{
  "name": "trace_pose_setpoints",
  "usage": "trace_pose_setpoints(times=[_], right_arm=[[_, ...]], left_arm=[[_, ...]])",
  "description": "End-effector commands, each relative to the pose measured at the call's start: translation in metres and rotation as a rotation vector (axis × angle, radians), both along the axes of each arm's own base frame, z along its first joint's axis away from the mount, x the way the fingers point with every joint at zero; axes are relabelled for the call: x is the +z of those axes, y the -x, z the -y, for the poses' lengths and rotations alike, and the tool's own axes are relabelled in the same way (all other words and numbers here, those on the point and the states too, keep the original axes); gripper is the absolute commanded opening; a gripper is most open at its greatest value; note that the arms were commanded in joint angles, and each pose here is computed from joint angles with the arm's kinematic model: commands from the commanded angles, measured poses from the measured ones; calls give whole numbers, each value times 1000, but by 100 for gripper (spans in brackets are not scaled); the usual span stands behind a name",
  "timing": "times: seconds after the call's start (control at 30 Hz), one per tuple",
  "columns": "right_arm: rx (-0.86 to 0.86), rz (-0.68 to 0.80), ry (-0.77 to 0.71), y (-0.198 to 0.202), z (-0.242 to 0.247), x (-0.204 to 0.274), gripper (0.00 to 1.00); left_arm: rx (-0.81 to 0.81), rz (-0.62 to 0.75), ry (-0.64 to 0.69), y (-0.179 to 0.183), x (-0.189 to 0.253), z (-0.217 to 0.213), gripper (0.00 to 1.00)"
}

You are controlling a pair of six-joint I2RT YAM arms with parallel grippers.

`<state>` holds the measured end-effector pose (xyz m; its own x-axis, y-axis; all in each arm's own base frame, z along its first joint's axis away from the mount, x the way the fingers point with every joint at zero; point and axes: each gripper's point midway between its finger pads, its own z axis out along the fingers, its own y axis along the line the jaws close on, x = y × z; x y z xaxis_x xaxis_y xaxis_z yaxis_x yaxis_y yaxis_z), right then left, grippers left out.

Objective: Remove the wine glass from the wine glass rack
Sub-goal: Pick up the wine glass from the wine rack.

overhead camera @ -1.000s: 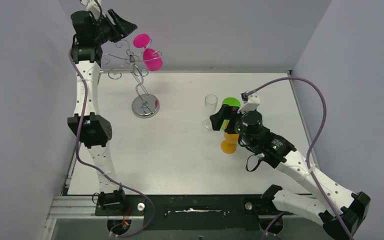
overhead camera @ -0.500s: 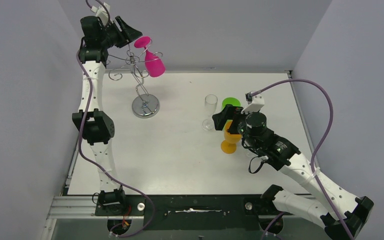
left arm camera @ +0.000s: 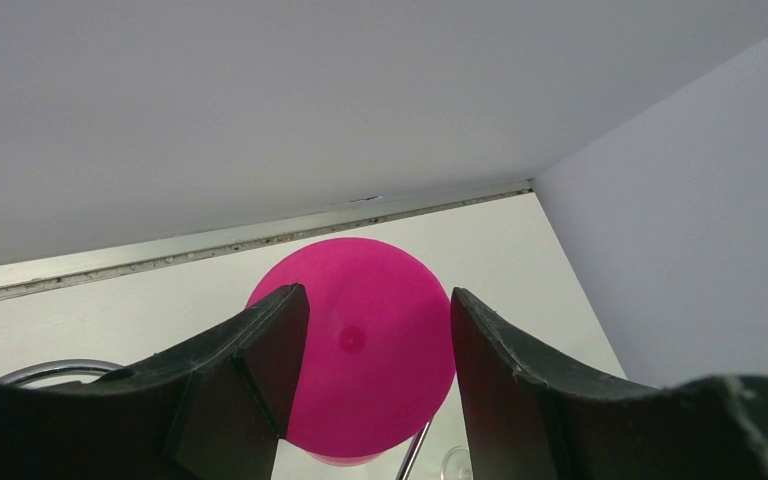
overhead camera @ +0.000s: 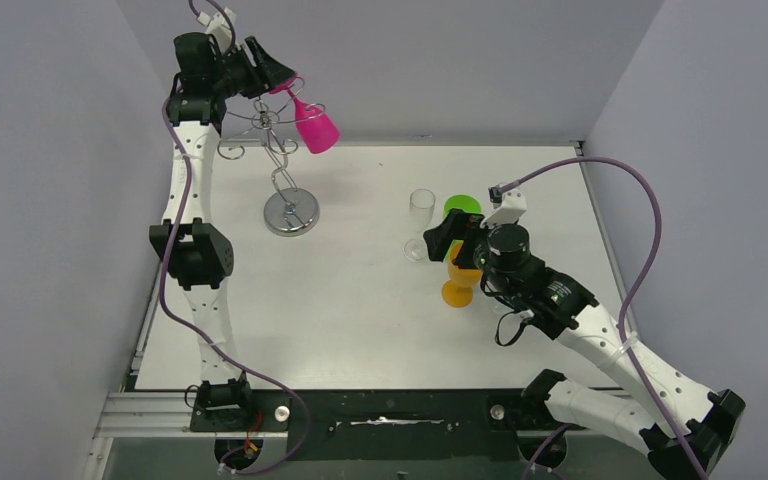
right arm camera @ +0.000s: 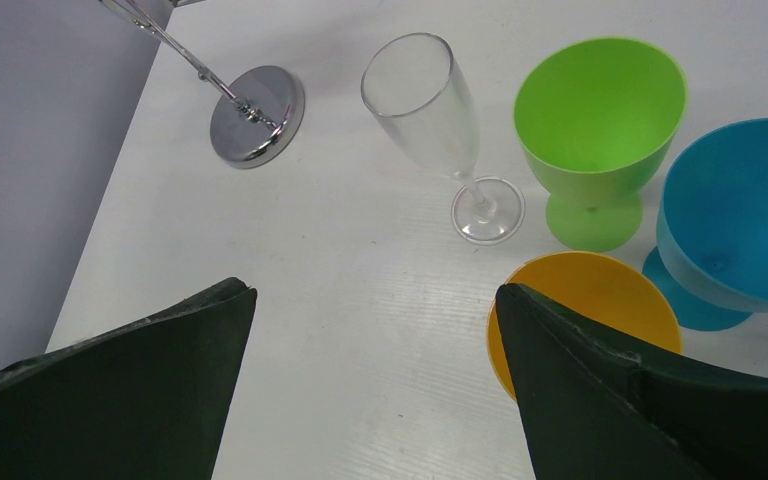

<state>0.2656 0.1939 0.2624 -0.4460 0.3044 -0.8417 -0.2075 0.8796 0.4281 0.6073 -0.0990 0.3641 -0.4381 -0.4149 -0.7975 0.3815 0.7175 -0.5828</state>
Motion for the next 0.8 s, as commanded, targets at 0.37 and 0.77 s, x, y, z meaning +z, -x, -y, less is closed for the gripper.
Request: trace_pose_setpoints(times=[0.37,0.77], right_arm=[[-17,57,-50,-5,-2,23,96],[-13,49,-48,-5,-3,22,96]], left_arm=[[112,105,-100,8,39,-19,56],[157,125,-137,3,39,-26,56]])
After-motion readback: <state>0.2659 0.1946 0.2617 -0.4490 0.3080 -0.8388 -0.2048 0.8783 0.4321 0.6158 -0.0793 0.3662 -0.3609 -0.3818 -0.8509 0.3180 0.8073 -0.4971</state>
